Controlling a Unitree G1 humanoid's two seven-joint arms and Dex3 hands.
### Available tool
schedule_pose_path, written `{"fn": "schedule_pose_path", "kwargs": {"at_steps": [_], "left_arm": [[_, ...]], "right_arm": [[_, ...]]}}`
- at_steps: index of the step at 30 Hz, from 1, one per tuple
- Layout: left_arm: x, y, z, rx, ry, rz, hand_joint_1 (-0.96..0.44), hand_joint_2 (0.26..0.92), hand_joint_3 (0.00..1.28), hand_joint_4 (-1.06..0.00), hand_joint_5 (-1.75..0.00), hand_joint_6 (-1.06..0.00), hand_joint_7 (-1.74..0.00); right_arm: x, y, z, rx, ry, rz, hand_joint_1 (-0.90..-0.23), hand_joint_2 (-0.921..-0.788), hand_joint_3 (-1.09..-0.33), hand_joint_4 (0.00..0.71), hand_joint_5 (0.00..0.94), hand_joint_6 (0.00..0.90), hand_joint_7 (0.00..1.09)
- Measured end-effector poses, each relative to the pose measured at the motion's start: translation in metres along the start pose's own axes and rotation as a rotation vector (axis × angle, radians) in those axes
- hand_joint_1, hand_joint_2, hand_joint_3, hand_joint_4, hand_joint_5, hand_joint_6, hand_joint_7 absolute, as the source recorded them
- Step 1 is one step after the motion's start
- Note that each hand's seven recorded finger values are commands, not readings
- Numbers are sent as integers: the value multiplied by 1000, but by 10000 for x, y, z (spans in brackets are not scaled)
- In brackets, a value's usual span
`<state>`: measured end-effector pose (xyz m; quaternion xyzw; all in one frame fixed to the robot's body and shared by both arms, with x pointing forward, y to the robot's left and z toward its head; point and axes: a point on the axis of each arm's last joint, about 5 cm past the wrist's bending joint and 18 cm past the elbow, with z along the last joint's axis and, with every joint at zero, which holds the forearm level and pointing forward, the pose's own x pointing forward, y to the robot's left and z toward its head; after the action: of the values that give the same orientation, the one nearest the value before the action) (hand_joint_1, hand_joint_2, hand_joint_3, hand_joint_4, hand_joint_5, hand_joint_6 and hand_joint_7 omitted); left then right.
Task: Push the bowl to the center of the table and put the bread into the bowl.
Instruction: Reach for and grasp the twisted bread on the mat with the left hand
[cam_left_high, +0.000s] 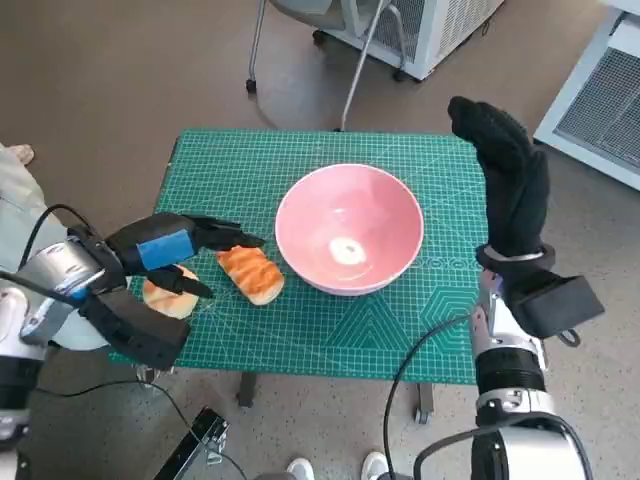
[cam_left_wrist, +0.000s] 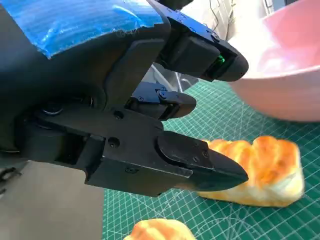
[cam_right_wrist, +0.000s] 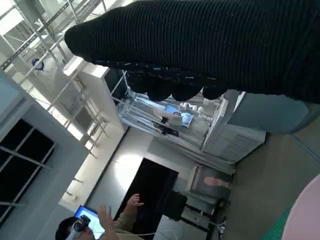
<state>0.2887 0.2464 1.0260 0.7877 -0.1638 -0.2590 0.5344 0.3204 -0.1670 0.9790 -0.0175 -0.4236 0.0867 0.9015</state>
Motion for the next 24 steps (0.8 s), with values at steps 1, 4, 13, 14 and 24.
{"fn": "schedule_pose_path", "kwargs": {"at_steps": [1, 4, 13, 14, 24], "left_arm": [[10, -1, 2, 6, -1, -2, -174, 796, 4, -374, 0, -535, -47], [44, -11, 3, 15, -2, -10, -157, 799, 4, -371, 0, -535, -41], [109, -48, -20, 52, 12, -50, -113, 803, 3, -384, -6, -563, -39], [115, -51, -23, 54, 14, -53, -108, 803, 3, -388, -7, -566, -39], [213, -71, -17, 99, 26, -93, -98, 821, 9, -394, -5, -567, -24]], "right_arm": [[-1, -1, 1, 1, 0, 0, -565, -921, -791, 375, 18, 18, 865], [-12, -4, 0, 4, 5, 1, -565, -921, -790, 376, 18, 16, 865], [-57, -19, -10, 13, 22, -7, -557, -921, -789, 376, 18, 15, 866], [-59, -20, -10, 13, 22, -7, -552, -921, -790, 376, 18, 15, 866], [-77, -19, -11, 20, 24, -16, -545, -921, -791, 376, 17, 18, 861]]}}
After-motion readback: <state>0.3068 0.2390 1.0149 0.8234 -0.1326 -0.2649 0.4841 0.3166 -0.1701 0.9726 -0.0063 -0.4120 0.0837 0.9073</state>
